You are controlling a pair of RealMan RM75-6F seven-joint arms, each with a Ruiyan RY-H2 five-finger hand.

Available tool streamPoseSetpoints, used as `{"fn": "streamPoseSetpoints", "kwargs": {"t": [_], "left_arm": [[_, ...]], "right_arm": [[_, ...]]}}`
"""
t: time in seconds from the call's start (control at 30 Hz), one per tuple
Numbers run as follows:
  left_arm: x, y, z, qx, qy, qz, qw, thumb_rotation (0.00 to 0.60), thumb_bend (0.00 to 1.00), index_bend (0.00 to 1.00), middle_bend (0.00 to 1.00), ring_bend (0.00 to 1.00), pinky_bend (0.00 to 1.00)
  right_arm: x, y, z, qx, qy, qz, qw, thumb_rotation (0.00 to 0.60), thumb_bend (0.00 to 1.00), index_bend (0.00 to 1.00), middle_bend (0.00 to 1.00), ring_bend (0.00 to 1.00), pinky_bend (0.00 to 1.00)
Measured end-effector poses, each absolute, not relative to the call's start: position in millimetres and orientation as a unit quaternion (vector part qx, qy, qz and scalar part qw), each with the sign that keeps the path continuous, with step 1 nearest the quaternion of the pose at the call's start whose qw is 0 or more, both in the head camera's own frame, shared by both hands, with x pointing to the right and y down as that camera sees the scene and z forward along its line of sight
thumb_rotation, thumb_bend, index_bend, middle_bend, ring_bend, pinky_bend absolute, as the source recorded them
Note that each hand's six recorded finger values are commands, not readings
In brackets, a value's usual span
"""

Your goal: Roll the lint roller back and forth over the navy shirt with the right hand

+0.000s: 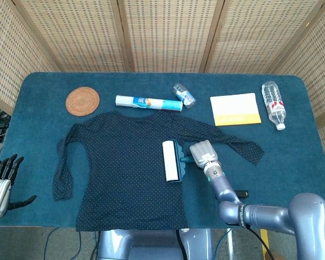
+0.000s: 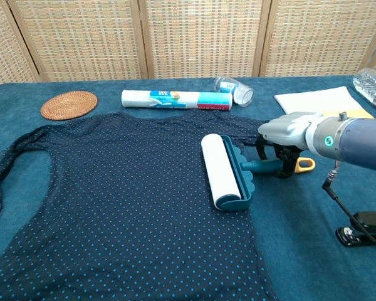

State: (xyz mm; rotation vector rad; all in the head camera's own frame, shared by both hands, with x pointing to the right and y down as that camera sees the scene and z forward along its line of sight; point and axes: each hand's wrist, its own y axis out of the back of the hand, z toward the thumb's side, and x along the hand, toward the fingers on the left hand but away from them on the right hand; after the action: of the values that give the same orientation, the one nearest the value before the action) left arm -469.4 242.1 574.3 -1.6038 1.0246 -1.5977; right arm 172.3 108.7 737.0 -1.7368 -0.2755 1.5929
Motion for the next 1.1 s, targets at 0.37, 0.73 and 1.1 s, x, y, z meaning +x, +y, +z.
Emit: {"fn": "streamPoseSetpoints", "kwargs": {"t": [0.37, 0.73, 1.1], "left_arm": [[-469.2, 242.0, 576.0, -0.613, 0.388, -0.609, 0.32, 0.6, 0.0, 0.0, 0.0, 0.0, 0.0], [-470.4, 241.4, 575.7, -0.616, 0.39, -0.607, 0.316, 0.6, 0.0, 0.0, 0.0, 0.0, 0.0], [-469.0, 240.9, 581.6, -0.62, 0.382, -0.61, 0.312, 0.6, 0.0, 0.0, 0.0, 0.0, 0.0]], "right_arm": [[171.1, 98.3, 729.9, -0.676, -0.114, 0.613, 0.392, 0.6, 0.79, 0.71, 1.0, 1.0, 1.0], [149.6, 64.4, 701.3, -0.628, -0.102, 0.596, 0.49, 0.6, 0.79, 0.72, 1.0, 1.0, 1.0], [132.0, 33.3, 692.6, -0.528, -0.033, 0.604, 0.596, 0.6, 0.78, 0.72, 1.0, 1.0, 1.0]]}}
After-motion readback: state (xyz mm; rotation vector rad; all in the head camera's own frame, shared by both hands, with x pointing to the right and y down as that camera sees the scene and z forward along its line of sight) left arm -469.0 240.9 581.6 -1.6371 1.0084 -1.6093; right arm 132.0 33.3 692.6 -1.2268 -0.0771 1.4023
